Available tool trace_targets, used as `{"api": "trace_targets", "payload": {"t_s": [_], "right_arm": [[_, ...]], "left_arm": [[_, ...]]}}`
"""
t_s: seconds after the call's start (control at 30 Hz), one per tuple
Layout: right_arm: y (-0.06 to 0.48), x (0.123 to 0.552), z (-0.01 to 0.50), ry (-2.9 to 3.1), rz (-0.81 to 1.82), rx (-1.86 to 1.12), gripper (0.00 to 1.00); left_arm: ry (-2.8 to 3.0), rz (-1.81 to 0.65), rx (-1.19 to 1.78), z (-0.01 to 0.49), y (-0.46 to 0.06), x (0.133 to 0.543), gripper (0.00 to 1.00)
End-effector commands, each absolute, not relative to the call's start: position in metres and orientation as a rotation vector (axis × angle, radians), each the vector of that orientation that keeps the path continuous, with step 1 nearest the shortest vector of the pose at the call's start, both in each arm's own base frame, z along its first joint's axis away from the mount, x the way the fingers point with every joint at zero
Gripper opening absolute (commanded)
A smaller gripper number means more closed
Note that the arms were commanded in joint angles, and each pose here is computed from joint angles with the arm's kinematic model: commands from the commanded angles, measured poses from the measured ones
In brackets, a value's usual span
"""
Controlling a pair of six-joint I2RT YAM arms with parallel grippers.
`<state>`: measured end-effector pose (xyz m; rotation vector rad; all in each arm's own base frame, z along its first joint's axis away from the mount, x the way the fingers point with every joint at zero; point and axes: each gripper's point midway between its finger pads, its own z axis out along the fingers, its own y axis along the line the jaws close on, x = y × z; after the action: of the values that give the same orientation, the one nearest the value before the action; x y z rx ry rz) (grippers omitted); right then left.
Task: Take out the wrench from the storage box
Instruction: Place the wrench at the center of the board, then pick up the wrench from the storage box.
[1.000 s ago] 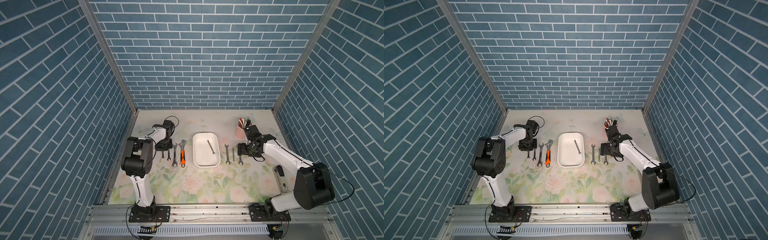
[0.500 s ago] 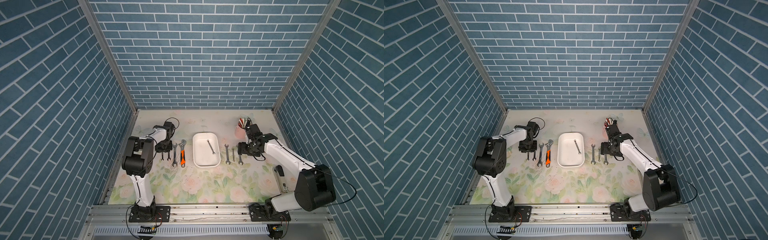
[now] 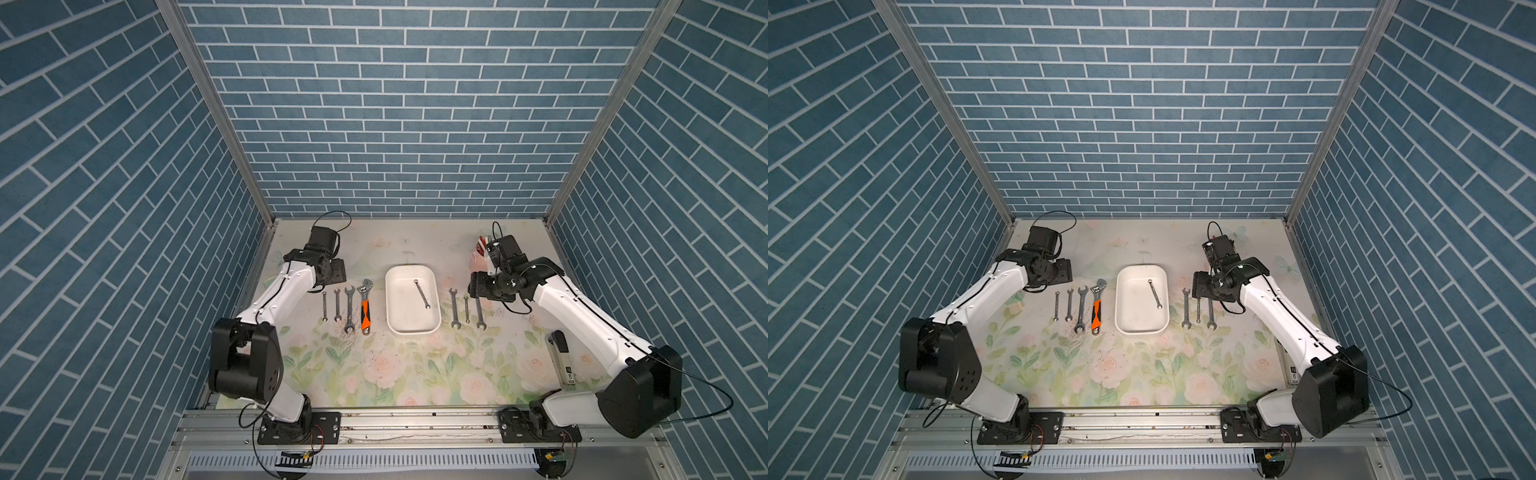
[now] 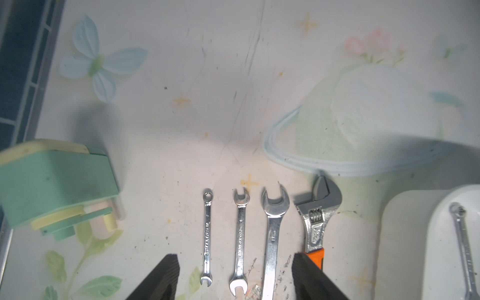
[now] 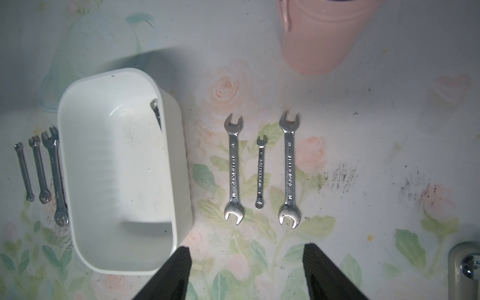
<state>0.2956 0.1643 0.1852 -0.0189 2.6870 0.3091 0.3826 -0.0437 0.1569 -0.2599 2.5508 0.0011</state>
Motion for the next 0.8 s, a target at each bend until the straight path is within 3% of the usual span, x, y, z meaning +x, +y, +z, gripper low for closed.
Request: {"api": "trace_targets", "payload": {"t_s": [0.0, 0.27, 0.43, 0.77], "right_arm": [[0.176, 0.293, 0.197, 2.698, 0.267, 0.018, 0.72], [0.255, 0.301, 0.209, 2.69, 0.296, -0.125, 0.73], [0.291, 0.31, 0.208, 2.677, 0.267, -0.177, 0.72], [0.323, 0.318, 0.142, 2.793, 0.156, -0.258, 0.73]], "left_arm": [[2.448, -0.071, -0.234, 0.184, -0.046, 0.381, 0.79], [2.317, -0.155, -0.25, 0.221, -0.035, 0.378, 0.89], [2.203, -0.172, -0.272, 0.248, -0.028, 0.371, 0.9], [2.172, -0.174, -0.288, 0.255, -0.022, 0.368, 0.97]]}}
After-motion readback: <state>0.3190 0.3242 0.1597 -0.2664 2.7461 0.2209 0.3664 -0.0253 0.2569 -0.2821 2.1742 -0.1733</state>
